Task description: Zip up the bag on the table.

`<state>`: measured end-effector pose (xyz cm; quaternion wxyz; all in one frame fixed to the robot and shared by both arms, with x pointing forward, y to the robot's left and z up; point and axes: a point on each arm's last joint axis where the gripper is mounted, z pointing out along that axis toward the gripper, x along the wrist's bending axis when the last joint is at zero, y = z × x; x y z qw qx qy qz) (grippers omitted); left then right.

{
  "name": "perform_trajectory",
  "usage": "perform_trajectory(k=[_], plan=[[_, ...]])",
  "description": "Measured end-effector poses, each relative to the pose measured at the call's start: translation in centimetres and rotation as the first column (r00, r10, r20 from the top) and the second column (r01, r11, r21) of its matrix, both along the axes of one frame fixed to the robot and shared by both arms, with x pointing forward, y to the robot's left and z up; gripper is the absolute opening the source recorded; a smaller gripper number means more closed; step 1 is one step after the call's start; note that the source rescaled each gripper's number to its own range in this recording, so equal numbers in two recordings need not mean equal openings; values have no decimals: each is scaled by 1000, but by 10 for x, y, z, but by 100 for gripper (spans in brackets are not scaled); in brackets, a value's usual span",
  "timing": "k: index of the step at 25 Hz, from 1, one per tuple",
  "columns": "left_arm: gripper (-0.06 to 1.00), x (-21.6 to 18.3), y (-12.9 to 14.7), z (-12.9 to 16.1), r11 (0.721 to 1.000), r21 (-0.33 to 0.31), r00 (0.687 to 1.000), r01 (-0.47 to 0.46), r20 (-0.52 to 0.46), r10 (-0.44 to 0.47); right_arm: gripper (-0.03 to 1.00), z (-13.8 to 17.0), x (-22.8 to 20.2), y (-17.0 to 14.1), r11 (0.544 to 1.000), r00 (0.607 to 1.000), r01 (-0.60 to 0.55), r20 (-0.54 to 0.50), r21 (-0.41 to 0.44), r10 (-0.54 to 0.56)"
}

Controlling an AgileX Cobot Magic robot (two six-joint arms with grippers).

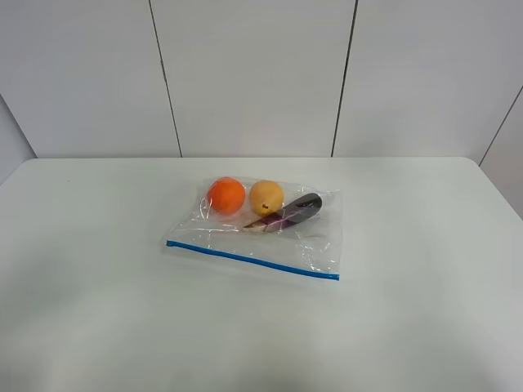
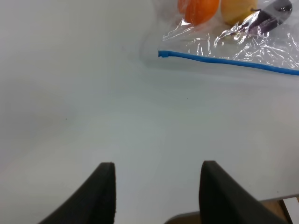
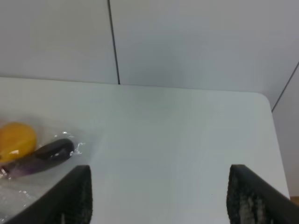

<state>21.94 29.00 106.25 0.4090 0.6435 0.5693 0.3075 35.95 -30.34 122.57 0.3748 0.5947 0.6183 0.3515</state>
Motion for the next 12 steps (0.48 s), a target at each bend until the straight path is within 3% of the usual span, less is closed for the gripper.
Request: perform_trajectory(k=[7,12], plan=[[65,0,0,0,1000,0,1000,0,0,0,100,3,-78,10,1000,990,-25,138,8,23],[65,0,0,0,1000,0,1000,0,0,0,100,-8,-111,16,999,977,-48,210,22,43]])
